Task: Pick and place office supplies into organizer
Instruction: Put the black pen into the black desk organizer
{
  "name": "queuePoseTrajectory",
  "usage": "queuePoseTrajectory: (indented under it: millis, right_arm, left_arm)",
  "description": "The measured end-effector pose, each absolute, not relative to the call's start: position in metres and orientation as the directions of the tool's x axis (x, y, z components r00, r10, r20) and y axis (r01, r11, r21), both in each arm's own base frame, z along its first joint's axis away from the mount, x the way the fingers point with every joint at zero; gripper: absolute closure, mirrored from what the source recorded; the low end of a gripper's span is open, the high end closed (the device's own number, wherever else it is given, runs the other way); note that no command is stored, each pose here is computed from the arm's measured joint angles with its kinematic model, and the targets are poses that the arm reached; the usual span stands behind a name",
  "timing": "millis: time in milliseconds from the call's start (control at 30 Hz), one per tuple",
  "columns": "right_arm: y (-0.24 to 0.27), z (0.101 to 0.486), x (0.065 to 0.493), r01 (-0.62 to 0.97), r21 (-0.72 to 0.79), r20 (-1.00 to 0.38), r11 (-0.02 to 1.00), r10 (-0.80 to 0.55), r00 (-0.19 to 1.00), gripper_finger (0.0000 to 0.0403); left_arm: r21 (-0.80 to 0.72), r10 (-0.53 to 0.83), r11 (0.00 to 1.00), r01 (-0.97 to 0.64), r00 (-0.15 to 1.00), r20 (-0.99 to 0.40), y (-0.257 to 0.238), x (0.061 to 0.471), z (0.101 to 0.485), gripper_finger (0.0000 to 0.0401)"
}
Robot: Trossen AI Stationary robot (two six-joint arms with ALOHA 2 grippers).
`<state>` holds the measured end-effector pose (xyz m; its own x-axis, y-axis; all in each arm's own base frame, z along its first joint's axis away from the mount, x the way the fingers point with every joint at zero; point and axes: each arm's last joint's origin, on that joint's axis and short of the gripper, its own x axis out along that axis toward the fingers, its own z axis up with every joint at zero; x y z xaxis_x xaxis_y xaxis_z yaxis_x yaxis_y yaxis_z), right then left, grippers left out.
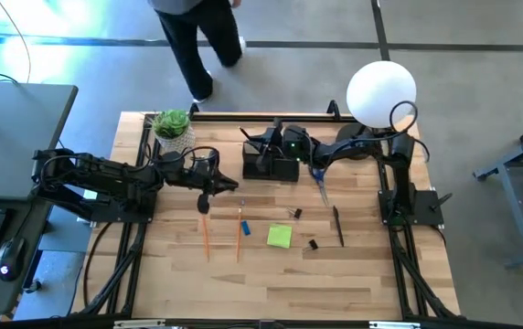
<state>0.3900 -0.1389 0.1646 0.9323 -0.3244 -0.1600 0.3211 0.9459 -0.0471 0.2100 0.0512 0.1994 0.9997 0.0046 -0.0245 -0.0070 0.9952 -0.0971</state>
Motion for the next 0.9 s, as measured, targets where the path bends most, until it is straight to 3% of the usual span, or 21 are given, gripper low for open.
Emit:
queuePoseTrajectory:
  millis: [267,500,767,900]
  right_arm:
    - [-0.14,0.159,0.391,0.336,-0.05,-0.147,0.941,-0.339,0.929,0.0382]
    - [-0.144,0.157,0.39,0.347,-0.037,-0.176,0.937,-0.348,0.921,0.0358]
    - [-0.141,0.153,0.39,0.331,0.003,-0.211,0.944,-0.323,0.923,0.0375]
    - [-0.14,0.149,0.389,0.338,0.021,-0.26,0.941,-0.321,0.911,0.0363]
  left_arm:
    - [-0.128,0.006,0.992,-0.009,1.0,-0.027,0.051,0.21,0.199,0.0384]
    - [-0.148,0.024,0.989,-0.028,0.999,-0.034,0.052,0.21,0.199,0.0384]
    - [-0.154,0.015,0.988,-0.024,0.998,-0.058,0.051,0.21,0.196,0.0384]
    - [-0.207,0.054,0.976,-0.065,0.997,-0.057,0.053,0.21,0.196,0.0384]
